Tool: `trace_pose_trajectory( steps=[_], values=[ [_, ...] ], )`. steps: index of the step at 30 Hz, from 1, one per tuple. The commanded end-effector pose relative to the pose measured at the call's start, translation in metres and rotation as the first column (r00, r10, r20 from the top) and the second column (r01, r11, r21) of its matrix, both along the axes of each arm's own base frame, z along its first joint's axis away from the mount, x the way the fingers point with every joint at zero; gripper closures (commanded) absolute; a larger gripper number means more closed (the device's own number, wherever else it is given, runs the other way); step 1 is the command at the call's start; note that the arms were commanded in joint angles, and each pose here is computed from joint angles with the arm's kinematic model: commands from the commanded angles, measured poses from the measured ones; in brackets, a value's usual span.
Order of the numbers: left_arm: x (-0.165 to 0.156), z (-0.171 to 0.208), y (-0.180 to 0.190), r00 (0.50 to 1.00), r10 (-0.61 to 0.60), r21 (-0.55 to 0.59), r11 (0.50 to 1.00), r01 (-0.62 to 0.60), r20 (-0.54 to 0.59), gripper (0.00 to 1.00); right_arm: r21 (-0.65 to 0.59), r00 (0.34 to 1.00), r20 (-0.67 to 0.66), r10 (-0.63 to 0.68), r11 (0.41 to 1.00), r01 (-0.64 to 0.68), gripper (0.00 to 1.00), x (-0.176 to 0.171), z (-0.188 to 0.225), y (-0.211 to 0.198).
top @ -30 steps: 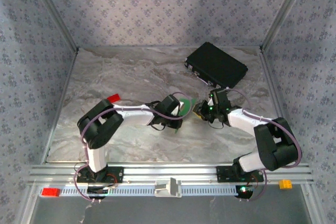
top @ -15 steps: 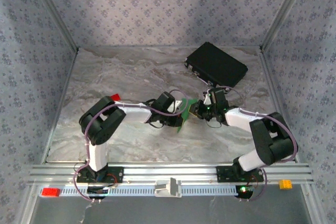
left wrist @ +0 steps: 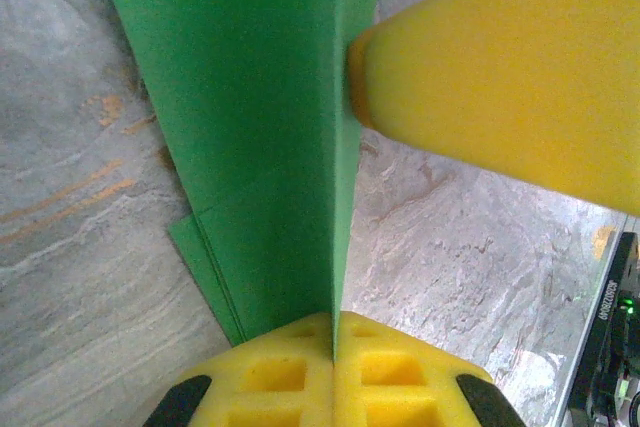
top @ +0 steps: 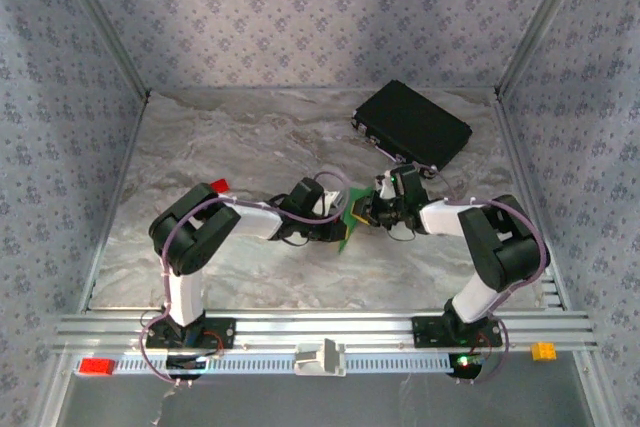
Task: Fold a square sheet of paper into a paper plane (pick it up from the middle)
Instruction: Fold the wing for the fifth time at the center of the table.
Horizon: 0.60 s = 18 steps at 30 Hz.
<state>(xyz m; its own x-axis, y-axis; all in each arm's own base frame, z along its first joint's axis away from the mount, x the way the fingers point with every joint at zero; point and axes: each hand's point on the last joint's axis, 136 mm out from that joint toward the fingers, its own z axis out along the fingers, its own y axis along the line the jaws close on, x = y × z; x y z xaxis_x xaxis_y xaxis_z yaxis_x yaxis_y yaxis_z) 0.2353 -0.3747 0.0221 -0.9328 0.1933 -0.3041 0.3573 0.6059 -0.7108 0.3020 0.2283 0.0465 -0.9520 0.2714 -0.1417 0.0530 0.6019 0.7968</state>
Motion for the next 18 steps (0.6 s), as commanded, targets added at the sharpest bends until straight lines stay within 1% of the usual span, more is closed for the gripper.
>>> trace_pose_trajectory(
  steps=[1, 6, 18],
  values=[
    [-0.023, -0.046, 0.030, 0.991, 0.041, 0.141, 0.990, -0.023, -0.126, 1.00, 0.025, 0.999, 0.032, 0.036, 0.999, -0.036, 0.85, 0.007, 0.006, 0.006],
    [-0.022, -0.048, 0.032, 0.989, 0.060, 0.141, 0.989, -0.040, -0.135, 1.00, 0.026, 0.999, 0.023, 0.034, 0.999, -0.035, 0.85, 0.011, 0.003, 0.004],
    [-0.022, -0.053, 0.031, 0.984, 0.062, 0.152, 0.988, -0.036, -0.170, 1.00, 0.026, 0.999, -0.006, 0.044, 0.999, -0.044, 0.85, 0.012, -0.007, 0.003]
  ],
)
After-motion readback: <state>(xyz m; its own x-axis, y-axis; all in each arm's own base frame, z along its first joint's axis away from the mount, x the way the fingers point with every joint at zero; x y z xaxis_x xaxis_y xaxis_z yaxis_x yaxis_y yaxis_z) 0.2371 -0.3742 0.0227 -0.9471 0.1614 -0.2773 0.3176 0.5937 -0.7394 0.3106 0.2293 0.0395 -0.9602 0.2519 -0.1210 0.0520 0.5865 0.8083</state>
